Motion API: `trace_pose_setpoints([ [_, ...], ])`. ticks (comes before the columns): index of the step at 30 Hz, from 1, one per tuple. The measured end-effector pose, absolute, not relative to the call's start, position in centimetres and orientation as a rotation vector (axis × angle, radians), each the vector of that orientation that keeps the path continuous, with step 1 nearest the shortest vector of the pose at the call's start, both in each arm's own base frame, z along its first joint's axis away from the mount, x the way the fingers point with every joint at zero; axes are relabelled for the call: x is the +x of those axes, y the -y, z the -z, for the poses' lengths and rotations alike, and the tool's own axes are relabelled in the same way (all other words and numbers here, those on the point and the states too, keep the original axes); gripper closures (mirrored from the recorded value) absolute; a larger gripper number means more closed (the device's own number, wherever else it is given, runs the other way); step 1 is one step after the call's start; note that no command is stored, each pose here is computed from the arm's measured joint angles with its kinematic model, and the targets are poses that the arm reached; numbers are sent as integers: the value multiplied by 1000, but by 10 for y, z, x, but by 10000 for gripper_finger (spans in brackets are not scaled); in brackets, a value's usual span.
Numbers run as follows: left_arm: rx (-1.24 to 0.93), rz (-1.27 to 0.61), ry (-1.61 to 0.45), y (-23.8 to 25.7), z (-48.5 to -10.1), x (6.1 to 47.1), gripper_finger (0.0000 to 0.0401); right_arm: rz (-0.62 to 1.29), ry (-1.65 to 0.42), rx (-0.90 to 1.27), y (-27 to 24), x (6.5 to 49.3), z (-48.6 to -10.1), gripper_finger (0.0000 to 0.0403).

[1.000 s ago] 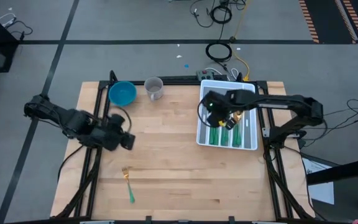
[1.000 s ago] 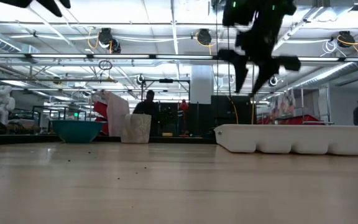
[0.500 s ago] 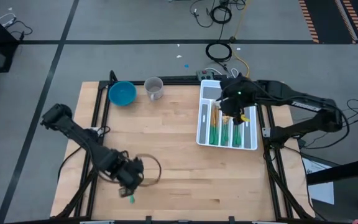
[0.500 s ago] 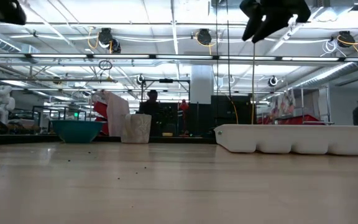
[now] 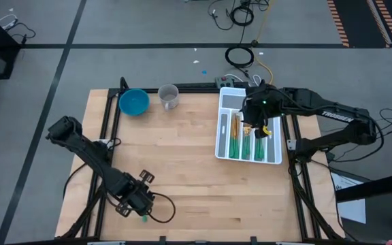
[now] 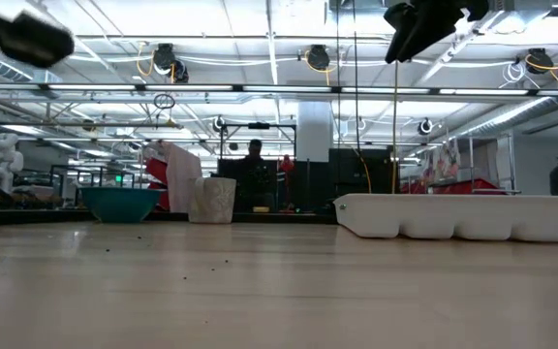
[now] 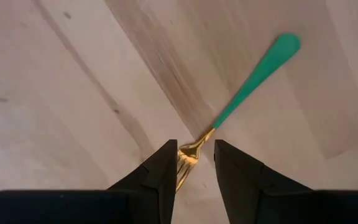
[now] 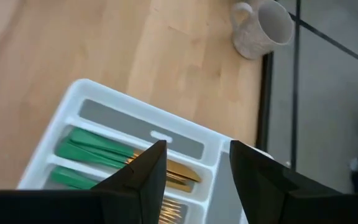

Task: Sort silverware
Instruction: Put the green fork into the white cutlery tray

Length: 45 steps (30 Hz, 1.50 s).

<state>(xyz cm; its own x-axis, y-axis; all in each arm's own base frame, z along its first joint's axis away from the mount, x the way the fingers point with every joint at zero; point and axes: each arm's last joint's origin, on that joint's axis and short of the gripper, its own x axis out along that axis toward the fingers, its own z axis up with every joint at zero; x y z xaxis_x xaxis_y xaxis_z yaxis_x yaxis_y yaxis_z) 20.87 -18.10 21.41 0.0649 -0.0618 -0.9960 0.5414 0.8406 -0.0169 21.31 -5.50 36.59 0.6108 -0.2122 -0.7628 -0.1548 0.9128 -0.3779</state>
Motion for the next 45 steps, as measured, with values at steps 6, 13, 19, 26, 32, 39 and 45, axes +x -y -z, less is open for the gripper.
trace_pose_setpoints([
  [6,435,474,-1484,174,-186,198,287,-4,-903,-433,46,215,-366,236],
  [13,475,583,-1468,174,-161,187,287,-6,-887,-391,38,217,-367,236],
  [19,503,639,-1400,173,-150,186,287,-12,-883,-378,33,218,-367,236],
  [26,509,693,-1345,168,-133,180,287,2,-885,-341,32,218,-366,236],
  [32,565,751,-1324,162,-123,174,342,-5,-888,-338,30,218,-366,236],
  [39,652,817,-1307,160,-123,175,394,-40,-883,-341,20,219,-366,237],
  [45,639,763,-1348,161,-141,192,398,-50,-842,-306,9,211,-372,262],
])
